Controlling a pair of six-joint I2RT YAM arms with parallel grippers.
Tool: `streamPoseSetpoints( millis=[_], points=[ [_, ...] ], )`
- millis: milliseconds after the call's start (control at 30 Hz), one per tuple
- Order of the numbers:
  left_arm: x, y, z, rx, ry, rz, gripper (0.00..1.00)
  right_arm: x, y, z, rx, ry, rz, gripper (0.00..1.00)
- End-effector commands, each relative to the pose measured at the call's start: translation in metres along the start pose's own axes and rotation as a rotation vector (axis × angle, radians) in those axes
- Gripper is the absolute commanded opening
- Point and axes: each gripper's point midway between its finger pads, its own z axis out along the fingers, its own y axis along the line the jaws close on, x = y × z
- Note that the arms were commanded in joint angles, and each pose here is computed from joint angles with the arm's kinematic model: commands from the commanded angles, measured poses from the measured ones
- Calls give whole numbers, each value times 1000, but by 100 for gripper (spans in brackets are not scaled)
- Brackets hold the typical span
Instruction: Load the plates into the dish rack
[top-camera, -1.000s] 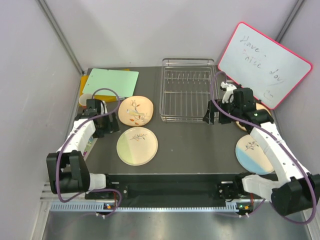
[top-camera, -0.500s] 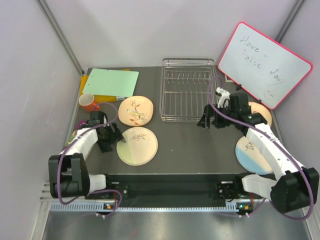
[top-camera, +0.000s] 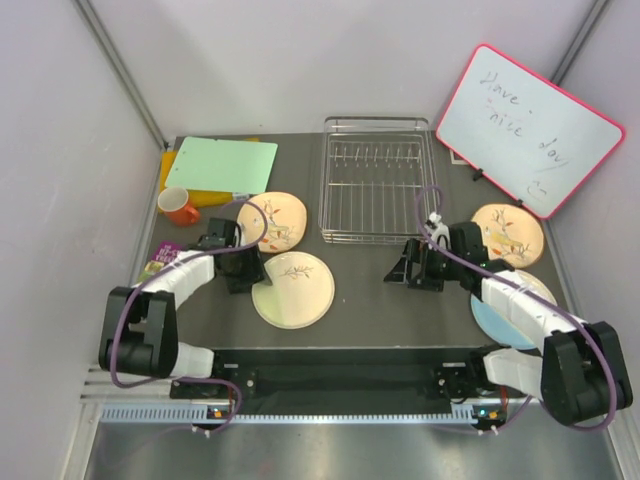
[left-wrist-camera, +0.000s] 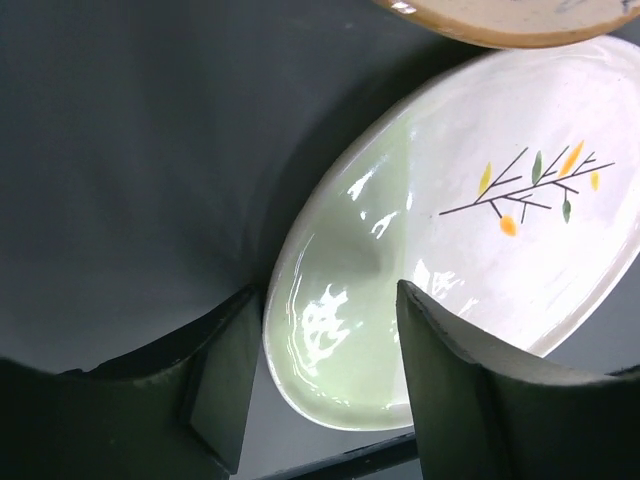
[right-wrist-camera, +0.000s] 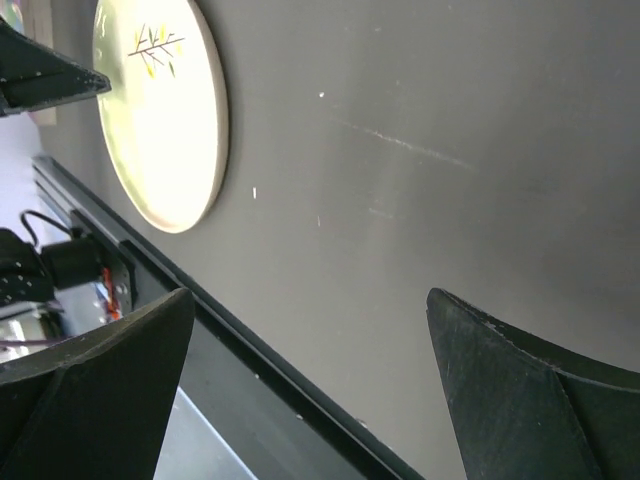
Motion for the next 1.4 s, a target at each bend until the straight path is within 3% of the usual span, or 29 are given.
streamPoseSetpoints(
  millis=[0, 233, 500, 900, 1133, 1367],
  points=[
    [7, 0, 15, 6, 61, 85, 61, -18, 22, 7, -110, -85, 1, 100],
    [33, -34, 26, 70, 105, 231, 61, -4, 17, 9, -129, -112, 33, 100],
    [60, -77, 34, 135, 165, 352, 61, 14, 13, 19, -141, -25, 148, 100],
    [105, -100, 33, 198, 240, 443, 62, 72, 1, 44, -98, 164, 327, 98],
    [120, -109, 33, 232, 260, 497, 62, 60, 16, 55, -157, 118, 287, 96],
    [134, -118, 32, 263, 287, 546, 61, 31, 16, 55, -137, -19, 222, 96]
  ],
)
